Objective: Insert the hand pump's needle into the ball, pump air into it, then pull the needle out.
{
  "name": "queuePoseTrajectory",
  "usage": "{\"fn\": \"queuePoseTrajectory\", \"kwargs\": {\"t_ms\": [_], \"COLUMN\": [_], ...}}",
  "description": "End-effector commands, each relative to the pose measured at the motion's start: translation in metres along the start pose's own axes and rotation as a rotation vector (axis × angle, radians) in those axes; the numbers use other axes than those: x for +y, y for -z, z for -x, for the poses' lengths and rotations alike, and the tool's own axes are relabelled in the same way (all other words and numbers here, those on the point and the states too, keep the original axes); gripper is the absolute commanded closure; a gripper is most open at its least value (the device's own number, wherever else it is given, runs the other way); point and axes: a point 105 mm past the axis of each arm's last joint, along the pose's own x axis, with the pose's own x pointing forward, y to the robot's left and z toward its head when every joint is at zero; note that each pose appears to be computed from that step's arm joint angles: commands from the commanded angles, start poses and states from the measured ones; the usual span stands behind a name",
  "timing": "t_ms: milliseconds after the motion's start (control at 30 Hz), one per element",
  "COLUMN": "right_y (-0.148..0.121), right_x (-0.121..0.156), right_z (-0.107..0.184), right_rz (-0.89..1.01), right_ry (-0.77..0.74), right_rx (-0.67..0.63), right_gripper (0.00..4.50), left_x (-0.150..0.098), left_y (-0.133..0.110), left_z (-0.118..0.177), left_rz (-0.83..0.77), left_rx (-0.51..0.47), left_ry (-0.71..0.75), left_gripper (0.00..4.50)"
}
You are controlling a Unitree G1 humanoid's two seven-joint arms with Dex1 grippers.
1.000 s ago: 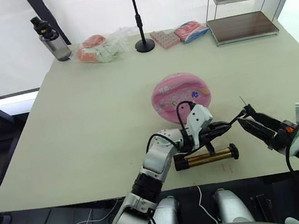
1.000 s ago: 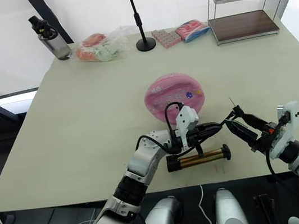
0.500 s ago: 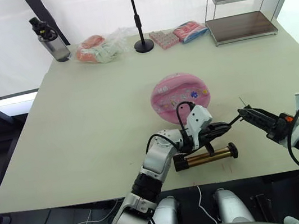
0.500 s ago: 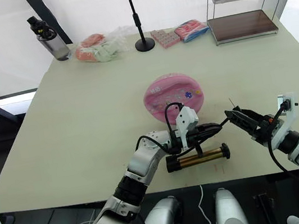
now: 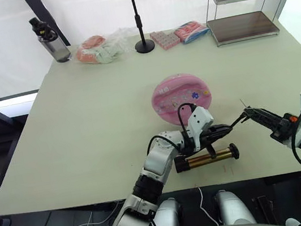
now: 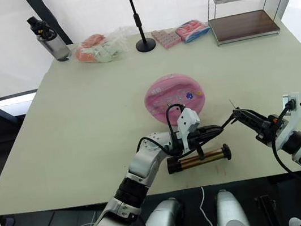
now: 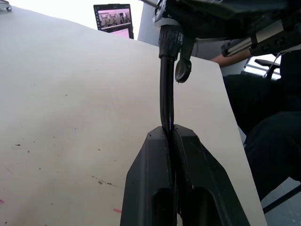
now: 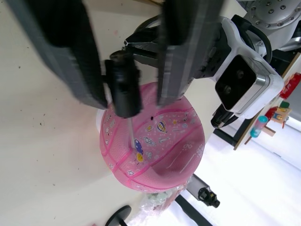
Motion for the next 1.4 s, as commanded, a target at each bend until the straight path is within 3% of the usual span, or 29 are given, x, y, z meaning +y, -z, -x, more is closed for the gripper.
{"fn": "queuePoseTrajectory", "kwargs": {"t_ms": [33,1167,1333,1400], "right_y": [-0.008,-0.002,-0.001,-0.001], "right_x": [0.005,-0.007,-0.008,-0.008], "right_z": [0.001,0.006,0.006,0.006], "right_rz": [0.02,0.063,0.059,0.058], "right_ry": [-0.018,0.024,0.023,0.025], "right_rx": [-0.026,-0.01,-0.011,-0.01], "right_gripper": [4.15,4.15,1.7,1.7], "left_x": [-0.002,-0.003,-0.003,-0.003], "left_y": [-0.009,-0.009,-0.009,-0.009], "left_z": [-0.002,-0.003,-0.003,-0.003], "left_rz": [-0.013,-0.006,-0.005,-0.004], "left_rx": [-0.043,-0.05,-0.052,-0.052], "left_ry": [0.009,0.014,0.014,0.014], "left_gripper": [4.5,4.5,4.5,4.5]}}
